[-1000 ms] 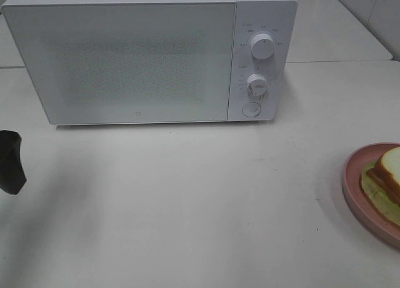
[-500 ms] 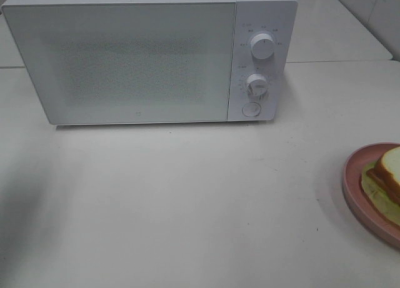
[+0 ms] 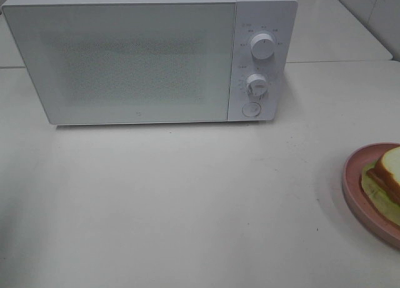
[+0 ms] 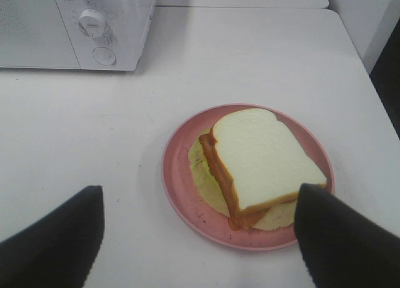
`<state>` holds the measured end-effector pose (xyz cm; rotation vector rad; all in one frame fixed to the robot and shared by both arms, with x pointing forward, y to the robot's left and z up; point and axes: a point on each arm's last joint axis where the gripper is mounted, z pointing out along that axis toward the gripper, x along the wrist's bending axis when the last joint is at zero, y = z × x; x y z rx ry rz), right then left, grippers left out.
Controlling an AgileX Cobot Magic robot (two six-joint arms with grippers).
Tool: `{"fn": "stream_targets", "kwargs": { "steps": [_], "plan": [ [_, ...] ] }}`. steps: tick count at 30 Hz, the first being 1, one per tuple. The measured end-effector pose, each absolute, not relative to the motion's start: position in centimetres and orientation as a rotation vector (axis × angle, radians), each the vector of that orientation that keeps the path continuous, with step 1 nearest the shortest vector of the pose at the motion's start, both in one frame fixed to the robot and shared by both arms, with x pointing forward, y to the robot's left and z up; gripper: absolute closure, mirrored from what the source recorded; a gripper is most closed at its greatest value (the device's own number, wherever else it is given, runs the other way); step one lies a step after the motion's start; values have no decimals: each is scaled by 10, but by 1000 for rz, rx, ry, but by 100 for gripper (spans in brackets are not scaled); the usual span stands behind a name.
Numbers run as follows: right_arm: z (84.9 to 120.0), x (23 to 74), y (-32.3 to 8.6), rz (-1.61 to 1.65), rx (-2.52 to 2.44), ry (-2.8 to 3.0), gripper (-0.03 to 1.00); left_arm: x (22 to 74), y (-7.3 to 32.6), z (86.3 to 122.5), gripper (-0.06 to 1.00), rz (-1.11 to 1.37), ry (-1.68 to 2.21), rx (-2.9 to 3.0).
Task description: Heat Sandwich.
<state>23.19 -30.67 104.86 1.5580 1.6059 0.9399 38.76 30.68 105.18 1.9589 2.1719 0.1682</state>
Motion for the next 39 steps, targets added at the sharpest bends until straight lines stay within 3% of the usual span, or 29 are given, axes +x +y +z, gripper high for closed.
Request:
{"fn": "stream_targets", "kwargs": {
  "steps": [14,39],
  "plan": [
    [1049,232,-307,940,1558,1606,21,309,304,1072,-5,646,1876,1768],
    [1049,232,-307,940,1558,1606,21,231,298,1055,-5,941,1554,1540]
  ]
}}
